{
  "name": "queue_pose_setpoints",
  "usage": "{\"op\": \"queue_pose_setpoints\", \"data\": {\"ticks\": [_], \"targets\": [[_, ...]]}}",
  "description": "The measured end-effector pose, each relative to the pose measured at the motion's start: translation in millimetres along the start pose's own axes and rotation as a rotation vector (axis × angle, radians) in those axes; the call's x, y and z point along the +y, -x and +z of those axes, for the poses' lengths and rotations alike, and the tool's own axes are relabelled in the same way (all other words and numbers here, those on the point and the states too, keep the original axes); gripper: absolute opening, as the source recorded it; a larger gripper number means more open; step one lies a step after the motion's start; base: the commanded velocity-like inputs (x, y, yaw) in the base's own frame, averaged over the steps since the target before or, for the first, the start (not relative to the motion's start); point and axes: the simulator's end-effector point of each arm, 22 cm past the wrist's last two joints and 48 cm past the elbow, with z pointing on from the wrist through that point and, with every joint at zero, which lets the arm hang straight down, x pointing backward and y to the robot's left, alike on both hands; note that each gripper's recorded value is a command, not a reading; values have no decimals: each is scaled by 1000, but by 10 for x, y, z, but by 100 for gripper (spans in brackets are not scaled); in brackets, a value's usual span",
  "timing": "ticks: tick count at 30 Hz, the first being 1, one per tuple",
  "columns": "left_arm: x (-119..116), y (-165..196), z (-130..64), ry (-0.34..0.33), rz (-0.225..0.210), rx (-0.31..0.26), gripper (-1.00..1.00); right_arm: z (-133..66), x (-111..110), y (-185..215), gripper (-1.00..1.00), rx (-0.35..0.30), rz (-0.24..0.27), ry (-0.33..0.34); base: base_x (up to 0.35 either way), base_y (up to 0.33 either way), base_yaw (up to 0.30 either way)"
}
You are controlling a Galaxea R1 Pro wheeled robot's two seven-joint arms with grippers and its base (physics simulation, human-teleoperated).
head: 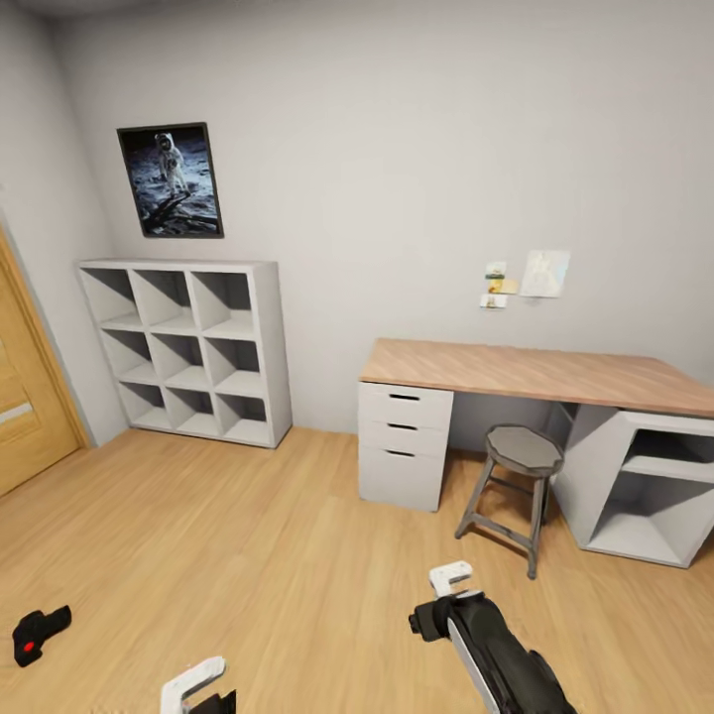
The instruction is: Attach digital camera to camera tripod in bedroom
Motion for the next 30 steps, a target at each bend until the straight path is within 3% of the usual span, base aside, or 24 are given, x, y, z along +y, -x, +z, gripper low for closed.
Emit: {"op": "queue_pose_setpoints", "data": {"ticks": [8, 17, 30], "targets": [[40, 66, 6, 21, -46, 10, 100, -243, 207, 659, 100, -122, -45, -21, 0, 0, 295], [76, 23, 24, 33, -44, 19, 100, -285, 337, 710, 100, -137, -92, -15, 0, 0, 295], [76, 5, 31, 27, -48, 23, 100, -292, 393, 702, 100, -138, -110, -10, 0, 0, 295]]}}
